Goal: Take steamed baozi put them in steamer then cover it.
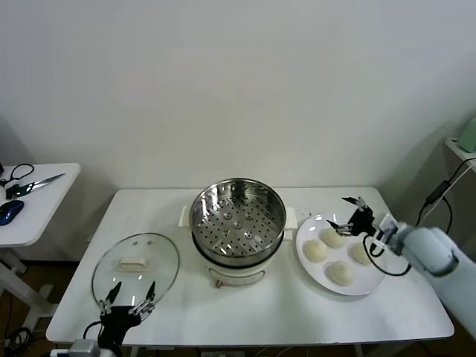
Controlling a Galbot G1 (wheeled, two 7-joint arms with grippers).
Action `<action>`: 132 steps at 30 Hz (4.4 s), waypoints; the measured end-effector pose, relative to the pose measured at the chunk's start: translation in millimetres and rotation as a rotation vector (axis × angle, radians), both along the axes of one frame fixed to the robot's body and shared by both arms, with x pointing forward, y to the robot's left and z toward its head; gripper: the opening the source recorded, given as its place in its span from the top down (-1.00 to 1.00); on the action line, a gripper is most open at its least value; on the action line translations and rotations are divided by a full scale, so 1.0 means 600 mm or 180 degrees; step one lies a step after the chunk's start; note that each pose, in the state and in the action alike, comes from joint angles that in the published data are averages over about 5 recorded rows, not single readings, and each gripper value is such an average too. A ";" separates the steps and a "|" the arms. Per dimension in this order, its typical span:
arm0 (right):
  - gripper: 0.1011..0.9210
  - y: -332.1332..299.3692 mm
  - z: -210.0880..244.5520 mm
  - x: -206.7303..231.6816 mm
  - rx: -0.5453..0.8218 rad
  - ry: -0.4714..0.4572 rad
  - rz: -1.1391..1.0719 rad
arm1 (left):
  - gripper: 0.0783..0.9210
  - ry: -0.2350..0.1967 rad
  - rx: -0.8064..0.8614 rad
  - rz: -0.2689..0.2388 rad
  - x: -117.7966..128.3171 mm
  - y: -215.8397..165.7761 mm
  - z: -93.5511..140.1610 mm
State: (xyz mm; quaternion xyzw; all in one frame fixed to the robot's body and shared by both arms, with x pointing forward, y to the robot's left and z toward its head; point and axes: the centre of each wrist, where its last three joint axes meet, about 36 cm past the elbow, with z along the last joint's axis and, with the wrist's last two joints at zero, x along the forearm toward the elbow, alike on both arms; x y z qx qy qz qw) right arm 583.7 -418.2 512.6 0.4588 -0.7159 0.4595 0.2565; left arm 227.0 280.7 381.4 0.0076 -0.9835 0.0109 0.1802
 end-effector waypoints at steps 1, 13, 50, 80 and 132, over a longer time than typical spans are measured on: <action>-0.76 0.002 0.010 0.016 -0.0082 0.0078 0.0091 | -0.77 0.0002 0.0001 -0.0006 -0.001 0.000 0.000; -0.76 0.052 0.089 0.145 -0.0919 0.0691 0.0493 | -0.77 -0.0021 0.0006 -0.0053 -0.001 -0.002 0.003; -0.76 0.050 -0.086 0.189 -0.1099 0.1150 0.0072 | -0.77 0.0060 0.0060 -0.0072 -0.009 -0.015 -0.005; -0.34 0.091 0.063 0.235 -0.1216 0.0707 0.0511 | -0.77 0.0053 0.0073 -0.0091 -0.004 -0.018 -0.007; -0.29 0.581 0.170 0.229 -0.2166 -0.1166 0.4740 | -0.77 -0.0091 0.0090 -0.0046 0.006 -0.020 0.009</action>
